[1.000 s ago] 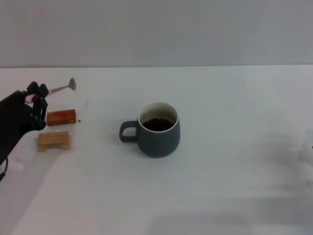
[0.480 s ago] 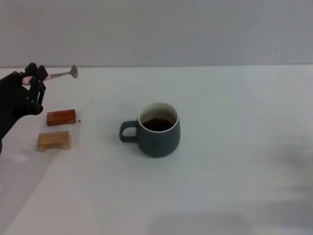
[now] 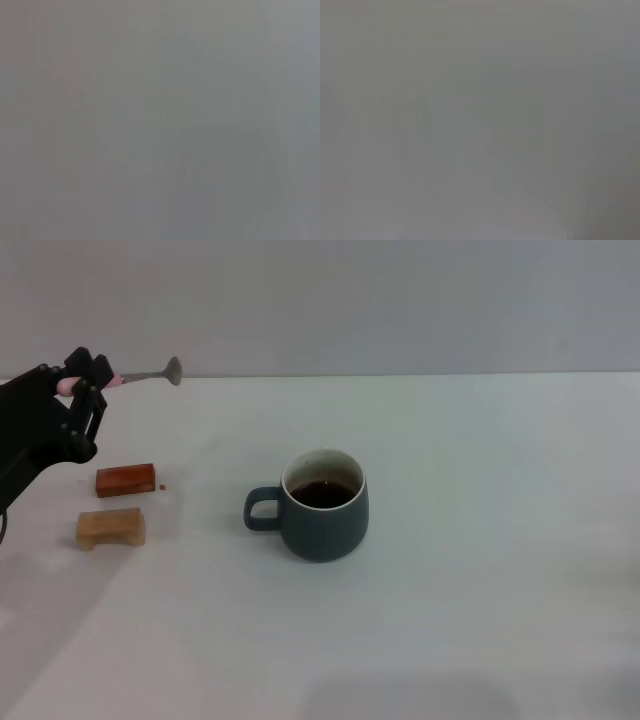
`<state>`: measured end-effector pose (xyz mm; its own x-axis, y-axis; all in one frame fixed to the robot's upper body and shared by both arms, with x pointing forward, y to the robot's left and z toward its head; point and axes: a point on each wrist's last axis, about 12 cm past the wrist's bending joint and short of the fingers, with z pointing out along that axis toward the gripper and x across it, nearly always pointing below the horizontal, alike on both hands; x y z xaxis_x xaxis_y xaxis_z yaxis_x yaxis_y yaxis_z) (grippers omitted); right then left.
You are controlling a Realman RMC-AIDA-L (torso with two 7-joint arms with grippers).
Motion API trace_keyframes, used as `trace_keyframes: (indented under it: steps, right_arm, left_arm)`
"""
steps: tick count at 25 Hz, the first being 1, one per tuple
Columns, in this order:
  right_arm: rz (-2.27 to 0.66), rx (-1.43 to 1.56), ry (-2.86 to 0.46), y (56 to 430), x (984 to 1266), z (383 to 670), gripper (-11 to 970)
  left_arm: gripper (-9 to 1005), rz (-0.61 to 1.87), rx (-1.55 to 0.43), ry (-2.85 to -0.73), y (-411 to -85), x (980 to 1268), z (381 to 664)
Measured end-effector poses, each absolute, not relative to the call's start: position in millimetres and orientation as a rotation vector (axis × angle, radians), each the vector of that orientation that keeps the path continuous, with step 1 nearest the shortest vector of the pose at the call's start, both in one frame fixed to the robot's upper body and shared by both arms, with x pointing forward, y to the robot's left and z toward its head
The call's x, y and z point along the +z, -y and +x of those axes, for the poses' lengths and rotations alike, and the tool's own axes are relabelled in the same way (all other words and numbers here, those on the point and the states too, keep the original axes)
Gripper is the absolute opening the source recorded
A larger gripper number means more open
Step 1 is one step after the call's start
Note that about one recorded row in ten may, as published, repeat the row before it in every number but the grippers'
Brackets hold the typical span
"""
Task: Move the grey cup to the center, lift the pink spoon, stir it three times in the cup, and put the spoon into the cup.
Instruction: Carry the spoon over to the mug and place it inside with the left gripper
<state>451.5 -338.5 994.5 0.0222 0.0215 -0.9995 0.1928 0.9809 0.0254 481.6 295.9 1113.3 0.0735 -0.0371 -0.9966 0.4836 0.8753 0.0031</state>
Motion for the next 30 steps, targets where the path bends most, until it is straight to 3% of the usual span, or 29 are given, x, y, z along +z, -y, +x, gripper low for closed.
trace_keyframes:
  steps: [11, 30]
  right_arm:
    - [0.316, -0.281, -1.535, 370.8, 991.5, 429.8, 0]
    - [0.396, -0.361, -1.529, 388.4, 989.9, 416.2, 0]
  left_arm:
    - [160, 0.493, -0.483, -1.43, -280.5, 1122.0, 478.6]
    - [173, 0.658, -0.612, -1.467, -236.3, 1112.0, 478.7]
